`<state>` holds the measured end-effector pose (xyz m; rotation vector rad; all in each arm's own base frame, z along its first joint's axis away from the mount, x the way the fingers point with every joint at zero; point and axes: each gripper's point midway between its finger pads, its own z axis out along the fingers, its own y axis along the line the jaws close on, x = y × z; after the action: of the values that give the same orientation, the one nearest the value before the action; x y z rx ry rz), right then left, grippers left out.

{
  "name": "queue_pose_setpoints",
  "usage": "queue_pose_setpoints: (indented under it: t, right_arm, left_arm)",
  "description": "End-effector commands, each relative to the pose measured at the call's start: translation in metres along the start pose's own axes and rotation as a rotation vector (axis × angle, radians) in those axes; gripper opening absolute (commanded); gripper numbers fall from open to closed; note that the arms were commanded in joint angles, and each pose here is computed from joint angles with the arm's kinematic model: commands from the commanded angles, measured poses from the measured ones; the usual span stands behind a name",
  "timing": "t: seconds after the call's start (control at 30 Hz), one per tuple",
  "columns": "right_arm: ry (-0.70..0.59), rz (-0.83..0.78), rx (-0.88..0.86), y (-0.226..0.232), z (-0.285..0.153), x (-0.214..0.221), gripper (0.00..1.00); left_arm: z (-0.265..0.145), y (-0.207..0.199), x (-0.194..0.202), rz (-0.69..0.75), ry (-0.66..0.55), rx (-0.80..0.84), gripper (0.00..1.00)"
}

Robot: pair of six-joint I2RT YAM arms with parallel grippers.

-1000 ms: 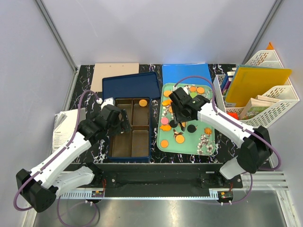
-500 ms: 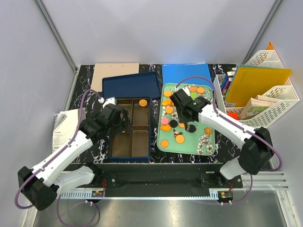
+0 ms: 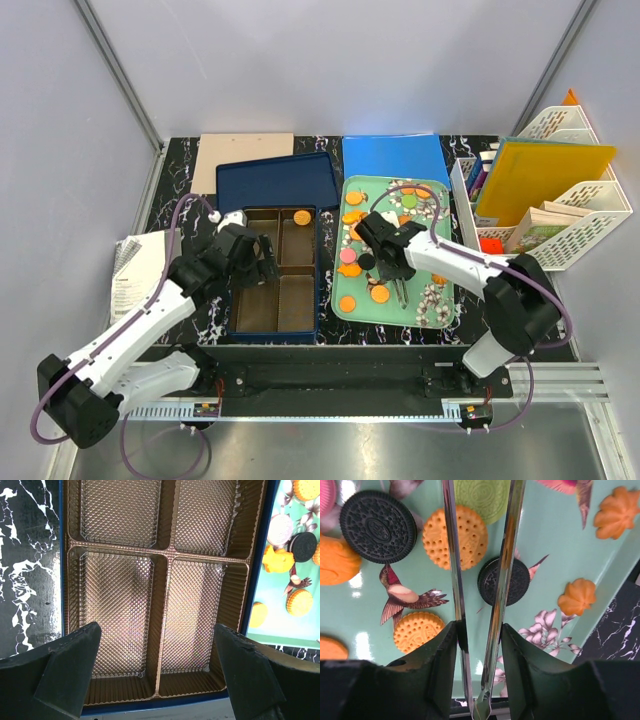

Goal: Pack the cookies

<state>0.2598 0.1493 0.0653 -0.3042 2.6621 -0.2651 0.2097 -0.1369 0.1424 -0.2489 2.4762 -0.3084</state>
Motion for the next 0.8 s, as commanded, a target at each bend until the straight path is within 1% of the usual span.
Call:
queue_pose_setpoints:
  t: [0.0, 0.03, 0.13, 0.17, 0.2, 0.33, 0.43, 0.57, 0.7, 0.77]
  right_arm:
    - [-0.014, 0.033, -0.030, 0.014, 0.014, -0.006, 0.46]
    - [-0.011, 0.037, -0.038, 0.016, 0.017, -0.006, 0.47]
    - [0.003, 0.058, -0.053, 0.019, 0.023, -0.006, 0.54]
    - [0.002, 0.064, -0.056, 0.020, 0.023, -0.007, 0.62]
    - [0.003, 0.067, -0.061, 0.020, 0.024, -0.007, 0.66]
    - [0.005, 0.083, -0.079, 0.020, 0.026, -0.007, 0.74]
    - [0.004, 0.108, -0.116, 0.022, 0.028, -0.005, 0.76]
    - [0.009, 0.153, -0.166, 0.026, 0.032, 0.001, 0.76]
    - [0.035, 0.193, -0.188, 0.029, 0.041, 0.014, 0.74]
    - [0.024, 0.212, -0.198, 0.030, 0.041, 0.013, 0.70]
  left_arm:
    - [-0.005, -0.008, -0.002, -0.015, -0.022, 0.055, 0.99]
    - [-0.005, -0.008, -0.002, -0.014, -0.021, 0.056, 0.99]
    - [-0.006, -0.007, 0.000, -0.016, -0.020, 0.059, 0.99]
    - [-0.008, -0.006, 0.000, -0.017, -0.022, 0.061, 0.99]
    - [-0.008, -0.006, 0.000, -0.018, -0.023, 0.060, 0.99]
    - [-0.009, -0.003, 0.002, -0.018, -0.022, 0.061, 0.99]
    - [-0.010, -0.002, 0.004, -0.023, -0.021, 0.065, 0.99]
    - [-0.010, -0.001, 0.007, -0.032, -0.017, 0.068, 0.99]
    - [-0.010, -0.001, 0.010, -0.031, -0.007, 0.073, 0.99]
    - [-0.010, -0.001, 0.011, -0.031, -0.006, 0.074, 0.99]
